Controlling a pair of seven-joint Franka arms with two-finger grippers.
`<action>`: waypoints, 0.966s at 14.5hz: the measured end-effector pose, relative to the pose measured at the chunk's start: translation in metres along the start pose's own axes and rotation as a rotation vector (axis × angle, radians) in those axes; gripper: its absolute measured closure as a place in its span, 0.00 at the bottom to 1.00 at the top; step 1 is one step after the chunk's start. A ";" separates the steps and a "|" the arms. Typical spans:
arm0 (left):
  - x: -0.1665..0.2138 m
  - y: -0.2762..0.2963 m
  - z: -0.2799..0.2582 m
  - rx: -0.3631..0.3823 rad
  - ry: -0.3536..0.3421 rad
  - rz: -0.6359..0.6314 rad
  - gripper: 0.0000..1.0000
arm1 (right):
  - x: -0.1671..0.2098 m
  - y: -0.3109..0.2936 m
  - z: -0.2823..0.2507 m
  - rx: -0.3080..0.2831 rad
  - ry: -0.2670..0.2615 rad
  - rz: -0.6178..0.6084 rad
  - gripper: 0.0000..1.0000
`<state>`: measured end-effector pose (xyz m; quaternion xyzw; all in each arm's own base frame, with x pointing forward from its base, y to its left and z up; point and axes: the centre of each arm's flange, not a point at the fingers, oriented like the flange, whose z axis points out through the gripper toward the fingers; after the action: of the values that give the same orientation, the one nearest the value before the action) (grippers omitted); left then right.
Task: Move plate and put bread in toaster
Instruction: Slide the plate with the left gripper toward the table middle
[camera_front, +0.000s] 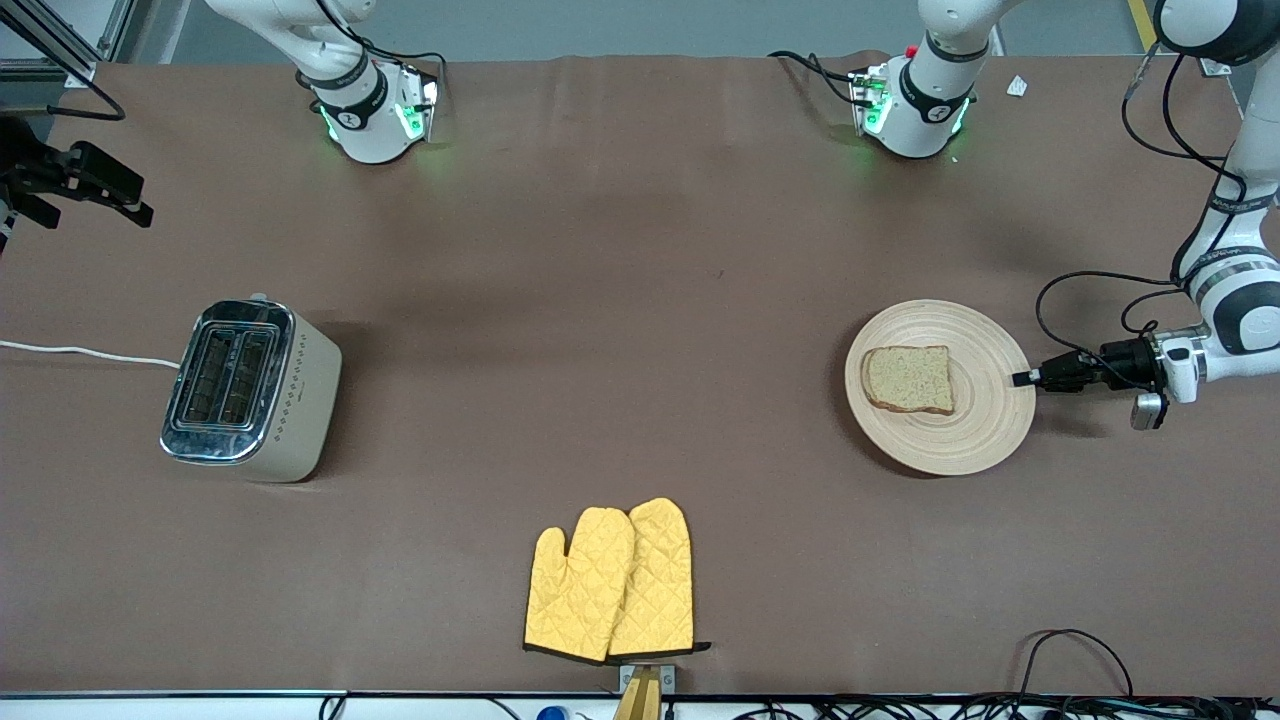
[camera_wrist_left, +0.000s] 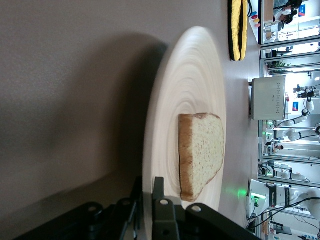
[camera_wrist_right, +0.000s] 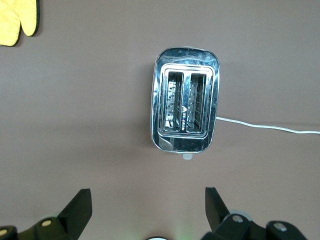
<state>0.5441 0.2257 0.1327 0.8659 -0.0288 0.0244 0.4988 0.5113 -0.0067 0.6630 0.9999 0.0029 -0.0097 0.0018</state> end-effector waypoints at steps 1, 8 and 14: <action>0.002 0.002 0.001 -0.001 -0.001 0.005 0.91 | 0.000 0.000 0.000 0.000 0.000 0.000 0.00; 0.051 0.073 0.075 -0.126 -0.058 0.027 0.91 | 0.000 0.000 0.000 0.000 0.000 -0.001 0.00; 0.104 0.193 0.198 -0.118 -0.162 0.010 0.91 | 0.000 -0.001 0.000 0.000 0.001 -0.003 0.00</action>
<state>0.6361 -0.0450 0.2071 0.8340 -0.0750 -0.0448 0.5448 0.5114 -0.0052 0.6628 0.9999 0.0043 -0.0095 0.0019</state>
